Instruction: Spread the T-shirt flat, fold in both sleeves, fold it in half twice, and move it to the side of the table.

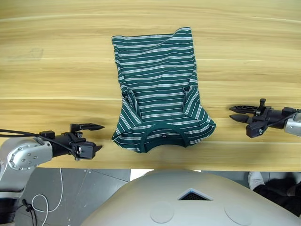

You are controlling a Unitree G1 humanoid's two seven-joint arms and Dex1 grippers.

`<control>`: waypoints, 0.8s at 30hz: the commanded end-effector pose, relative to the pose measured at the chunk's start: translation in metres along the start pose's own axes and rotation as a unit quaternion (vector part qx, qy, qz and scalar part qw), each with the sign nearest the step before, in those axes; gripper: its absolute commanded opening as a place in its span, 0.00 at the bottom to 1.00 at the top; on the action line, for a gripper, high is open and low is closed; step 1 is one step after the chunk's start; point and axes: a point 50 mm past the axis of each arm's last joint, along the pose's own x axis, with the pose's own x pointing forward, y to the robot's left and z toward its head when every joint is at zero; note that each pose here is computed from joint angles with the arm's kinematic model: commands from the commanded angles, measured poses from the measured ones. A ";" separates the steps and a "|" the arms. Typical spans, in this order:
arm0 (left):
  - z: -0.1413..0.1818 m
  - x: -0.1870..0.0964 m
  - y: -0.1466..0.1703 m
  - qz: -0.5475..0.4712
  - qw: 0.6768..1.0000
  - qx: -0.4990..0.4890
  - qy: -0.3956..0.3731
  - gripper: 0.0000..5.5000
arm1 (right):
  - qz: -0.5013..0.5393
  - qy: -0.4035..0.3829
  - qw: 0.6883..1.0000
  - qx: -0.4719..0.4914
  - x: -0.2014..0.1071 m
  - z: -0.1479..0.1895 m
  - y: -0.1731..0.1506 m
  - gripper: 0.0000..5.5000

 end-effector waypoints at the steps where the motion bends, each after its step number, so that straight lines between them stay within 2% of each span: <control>1: 0.006 0.018 -0.006 0.001 0.999 -0.001 -0.034 0.70 | 0.010 -0.045 0.999 0.000 0.018 0.013 0.006 0.30; 7: 0.012 0.032 -0.008 -0.001 0.998 -0.007 -0.066 0.70 | -0.005 -0.057 0.998 0.012 0.026 0.019 0.004 0.30; 20: 0.013 0.047 -0.012 -0.005 0.997 -0.008 -0.076 0.70 | -0.008 -0.061 0.998 0.025 0.029 0.022 0.003 0.30; 24: 0.012 0.049 -0.012 -0.006 0.997 -0.004 -0.076 0.58 | -0.009 -0.059 0.998 0.026 0.029 0.021 0.003 0.31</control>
